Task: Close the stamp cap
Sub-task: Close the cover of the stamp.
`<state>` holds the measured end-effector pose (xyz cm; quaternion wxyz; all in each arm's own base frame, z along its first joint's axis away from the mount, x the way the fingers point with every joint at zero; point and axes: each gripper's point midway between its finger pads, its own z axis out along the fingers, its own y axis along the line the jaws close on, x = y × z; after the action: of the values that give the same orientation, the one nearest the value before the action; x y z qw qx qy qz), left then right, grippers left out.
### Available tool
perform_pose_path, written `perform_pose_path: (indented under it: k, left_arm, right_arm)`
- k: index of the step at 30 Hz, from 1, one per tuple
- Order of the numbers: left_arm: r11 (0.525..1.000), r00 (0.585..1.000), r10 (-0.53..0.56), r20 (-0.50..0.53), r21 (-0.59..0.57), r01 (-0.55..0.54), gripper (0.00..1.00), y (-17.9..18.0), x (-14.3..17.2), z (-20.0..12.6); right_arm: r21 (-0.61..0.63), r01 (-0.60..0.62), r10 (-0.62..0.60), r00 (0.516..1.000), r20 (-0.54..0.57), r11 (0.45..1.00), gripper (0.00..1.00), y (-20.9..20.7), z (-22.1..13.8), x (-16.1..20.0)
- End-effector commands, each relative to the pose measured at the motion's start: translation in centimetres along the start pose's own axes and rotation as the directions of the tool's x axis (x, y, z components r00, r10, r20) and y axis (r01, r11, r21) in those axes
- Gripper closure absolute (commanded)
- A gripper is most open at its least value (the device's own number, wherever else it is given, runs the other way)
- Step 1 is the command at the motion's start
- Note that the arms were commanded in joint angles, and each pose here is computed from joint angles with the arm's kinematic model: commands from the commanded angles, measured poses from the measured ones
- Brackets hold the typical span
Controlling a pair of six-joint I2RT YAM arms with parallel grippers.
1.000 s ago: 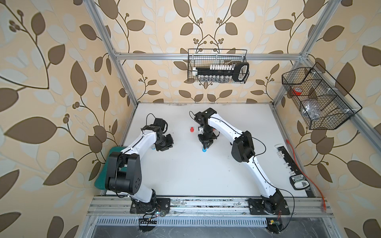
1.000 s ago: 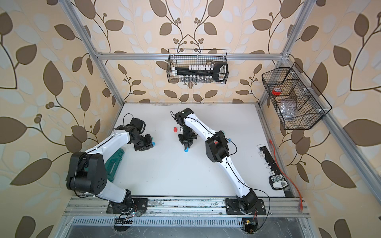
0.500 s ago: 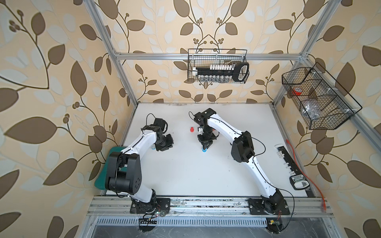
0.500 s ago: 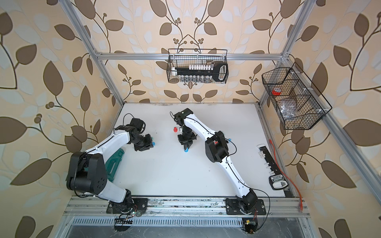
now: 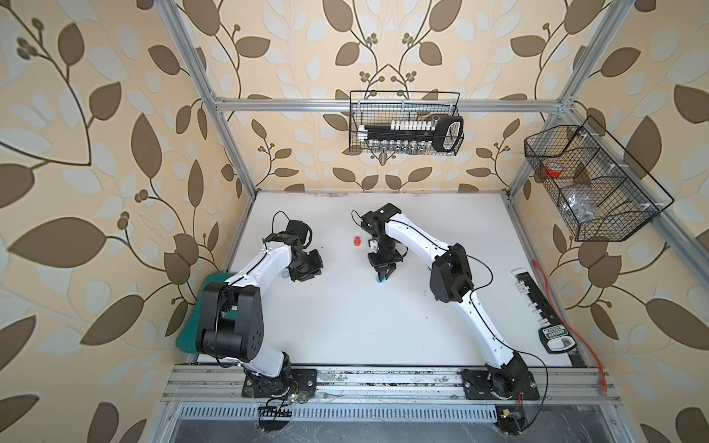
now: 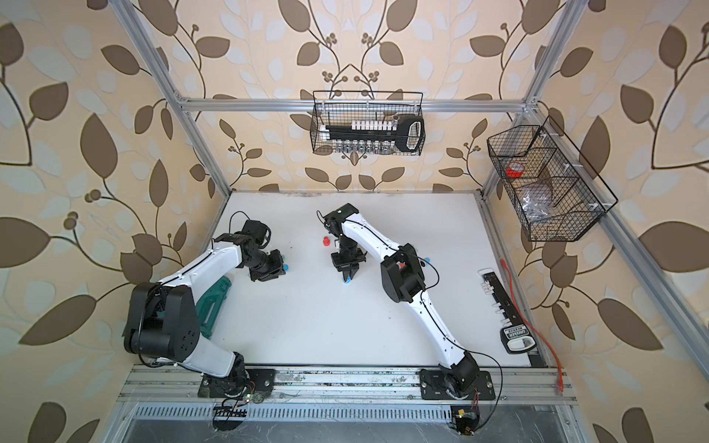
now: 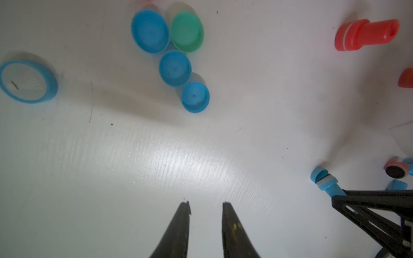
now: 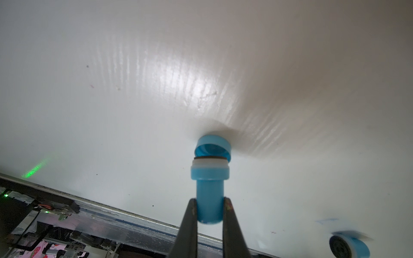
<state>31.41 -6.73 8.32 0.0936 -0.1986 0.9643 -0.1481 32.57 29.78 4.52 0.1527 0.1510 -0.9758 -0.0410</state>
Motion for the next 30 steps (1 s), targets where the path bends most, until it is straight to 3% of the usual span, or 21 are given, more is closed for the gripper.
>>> perform_pose_path:
  k: [1, 11, 30]
  left_arm:
    - [1.000, 1.000, 0.003, 0.026, 0.004, -0.003, 0.72, -0.1, -0.9, -0.4]
    - [1.000, 1.000, 0.004, 0.029, 0.010, -0.004, 0.72, -0.3, -1.0, -0.6]
    - [1.000, 0.999, -0.006, 0.037, 0.029, 0.005, 0.72, -0.5, -0.9, -0.8]
  right_arm:
    - [0.019, -0.002, 0.003, 0.998, -0.070, 1.000, 1.00, -0.4, 1.8, 0.8]
    - [0.055, 0.002, 0.005, 0.993, -0.121, 0.998, 1.00, -1.4, 1.8, 2.1]
    - [0.017, 0.014, -0.012, 0.992, -0.128, 1.000, 1.00, -2.5, -2.8, 6.1]
